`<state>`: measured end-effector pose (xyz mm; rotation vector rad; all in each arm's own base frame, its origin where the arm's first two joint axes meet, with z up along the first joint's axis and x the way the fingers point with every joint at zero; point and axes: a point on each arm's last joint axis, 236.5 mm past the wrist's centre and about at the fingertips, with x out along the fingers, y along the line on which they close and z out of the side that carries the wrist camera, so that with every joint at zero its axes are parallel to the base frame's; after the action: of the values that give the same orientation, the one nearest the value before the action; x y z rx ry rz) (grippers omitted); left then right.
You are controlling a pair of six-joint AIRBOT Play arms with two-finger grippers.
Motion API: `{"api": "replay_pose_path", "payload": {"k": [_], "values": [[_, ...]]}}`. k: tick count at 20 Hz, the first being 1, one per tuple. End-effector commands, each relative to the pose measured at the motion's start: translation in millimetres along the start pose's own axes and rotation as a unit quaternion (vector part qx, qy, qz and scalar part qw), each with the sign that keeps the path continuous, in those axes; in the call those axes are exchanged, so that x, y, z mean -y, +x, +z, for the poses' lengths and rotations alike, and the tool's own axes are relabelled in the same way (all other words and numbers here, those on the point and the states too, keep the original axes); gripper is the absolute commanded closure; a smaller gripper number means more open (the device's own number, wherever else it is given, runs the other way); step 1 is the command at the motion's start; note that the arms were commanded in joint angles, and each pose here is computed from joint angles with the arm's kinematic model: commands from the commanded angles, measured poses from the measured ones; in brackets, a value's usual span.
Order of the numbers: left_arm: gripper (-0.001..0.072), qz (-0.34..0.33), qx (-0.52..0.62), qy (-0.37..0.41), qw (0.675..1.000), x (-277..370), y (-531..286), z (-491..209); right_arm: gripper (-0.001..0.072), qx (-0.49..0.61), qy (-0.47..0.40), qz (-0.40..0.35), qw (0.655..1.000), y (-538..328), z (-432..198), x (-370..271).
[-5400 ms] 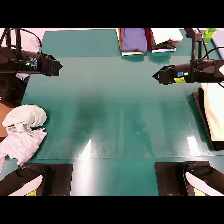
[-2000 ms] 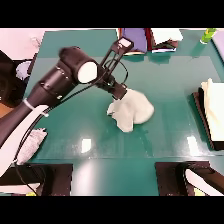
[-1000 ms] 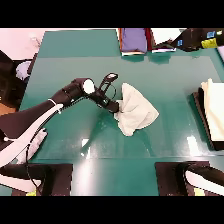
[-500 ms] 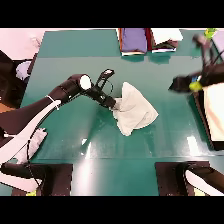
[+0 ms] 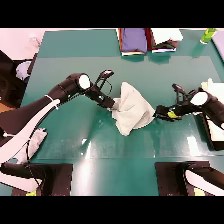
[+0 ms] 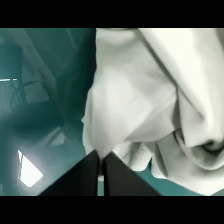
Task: Fold the shirts.
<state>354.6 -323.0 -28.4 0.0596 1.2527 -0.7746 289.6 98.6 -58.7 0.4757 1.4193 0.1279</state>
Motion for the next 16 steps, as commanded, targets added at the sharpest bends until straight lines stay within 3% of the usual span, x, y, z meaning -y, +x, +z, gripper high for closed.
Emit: {"api": "replay_pose_path", "payload": {"k": [1, 3, 4, 5, 11, 16], "values": [[0.0681, 0.001, -0.011, 0.002, 1.0, 0, -1, -5, 0.0404, -0.005, 0.004, -0.001, 1.0, 28, 10, -4], [0.0681, 0.003, -0.012, 0.003, 1.0, -2, -1, -5, 0.0447, -0.009, -0.003, -0.005, 1.0, 35, 17, -8], [0.0681, 0.009, -0.015, 0.007, 1.0, -4, -1, -7, 0.0654, -0.008, -0.009, -0.01, 1.0, 36, 22, -7], [0.0681, 0.018, -0.021, 0.013, 1.0, -9, -1, -10, 0.0695, -0.003, -0.015, -0.012, 1.0, 34, 26, -9], [0.0681, 0.113, 0.044, 0.023, 0.992, -58, -63, 19, 0.0697, 0.088, -0.118, -0.084, 0.986, -46, 78, -11], [0.0681, 0.163, 0.209, 0.01, 0.964, -77, -207, 66, 0.0697, 0.264, -0.2, -0.095, 0.939, -198, 123, -62]]}}
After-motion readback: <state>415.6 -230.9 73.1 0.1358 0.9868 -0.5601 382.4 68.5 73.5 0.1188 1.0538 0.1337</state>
